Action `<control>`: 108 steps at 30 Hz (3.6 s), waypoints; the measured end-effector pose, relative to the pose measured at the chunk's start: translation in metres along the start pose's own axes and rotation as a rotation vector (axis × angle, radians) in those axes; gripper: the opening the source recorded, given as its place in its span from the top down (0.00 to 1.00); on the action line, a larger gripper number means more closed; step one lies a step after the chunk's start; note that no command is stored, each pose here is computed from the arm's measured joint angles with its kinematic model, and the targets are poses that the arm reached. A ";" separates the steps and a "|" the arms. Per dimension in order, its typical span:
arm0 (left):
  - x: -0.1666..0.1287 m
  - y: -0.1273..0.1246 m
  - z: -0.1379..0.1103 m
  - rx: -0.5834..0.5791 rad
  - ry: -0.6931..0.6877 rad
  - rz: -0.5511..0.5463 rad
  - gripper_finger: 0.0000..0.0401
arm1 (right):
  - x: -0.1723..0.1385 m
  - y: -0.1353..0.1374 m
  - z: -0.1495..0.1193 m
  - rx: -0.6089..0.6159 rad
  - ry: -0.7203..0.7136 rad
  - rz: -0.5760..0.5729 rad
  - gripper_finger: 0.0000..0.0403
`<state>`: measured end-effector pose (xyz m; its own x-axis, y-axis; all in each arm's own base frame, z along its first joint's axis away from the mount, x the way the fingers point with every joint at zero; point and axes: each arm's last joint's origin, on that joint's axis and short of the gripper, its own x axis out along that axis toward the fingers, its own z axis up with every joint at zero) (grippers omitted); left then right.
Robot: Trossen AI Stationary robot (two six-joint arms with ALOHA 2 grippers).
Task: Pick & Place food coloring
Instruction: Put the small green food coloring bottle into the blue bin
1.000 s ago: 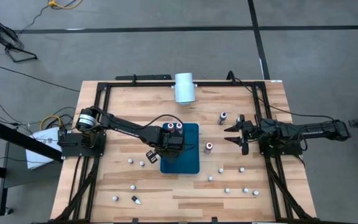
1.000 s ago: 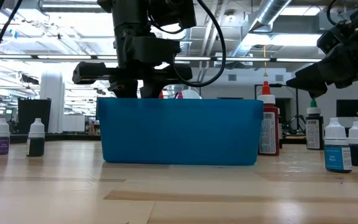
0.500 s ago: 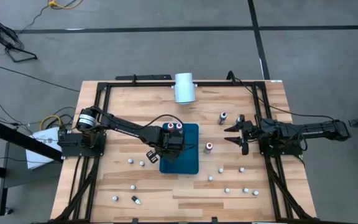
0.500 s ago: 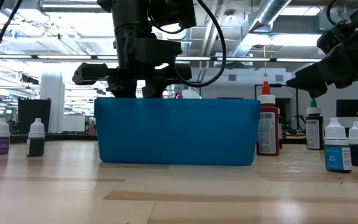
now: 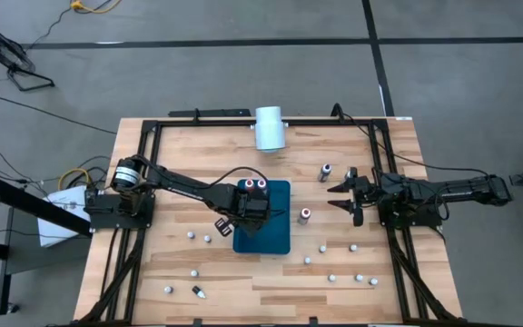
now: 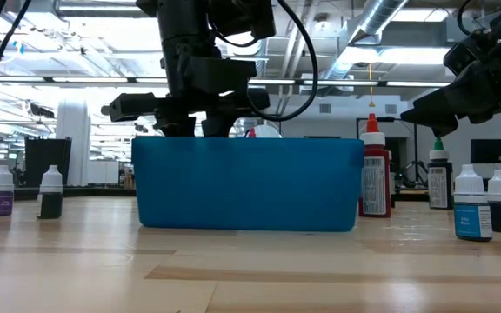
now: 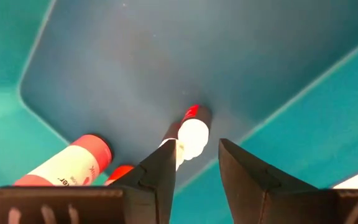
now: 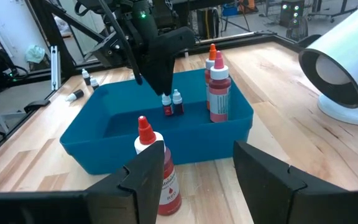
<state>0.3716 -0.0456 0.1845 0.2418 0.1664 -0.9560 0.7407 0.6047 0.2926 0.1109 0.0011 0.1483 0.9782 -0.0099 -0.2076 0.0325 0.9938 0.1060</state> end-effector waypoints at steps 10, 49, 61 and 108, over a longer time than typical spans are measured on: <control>-0.024 0.002 0.000 -0.011 -0.072 0.053 0.72 | 0.000 0.000 0.000 0.000 0.000 0.000 0.54; -0.070 -0.108 -0.021 -0.457 -0.074 -0.142 0.72 | 0.000 0.000 0.000 0.000 0.000 0.000 0.54; -0.070 -0.121 -0.019 -0.513 -0.004 -0.164 0.72 | 0.000 0.000 0.000 0.000 0.000 0.000 0.54; -0.020 -0.133 -0.034 -0.584 -0.065 -0.131 0.87 | 0.000 0.000 0.000 0.000 0.000 0.000 0.54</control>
<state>0.2465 -0.1027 0.1641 0.2236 0.0249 -0.9744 0.3047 0.9478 0.0941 0.1109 0.0011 0.1483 0.9781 -0.0101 -0.2078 0.0328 0.9938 0.1059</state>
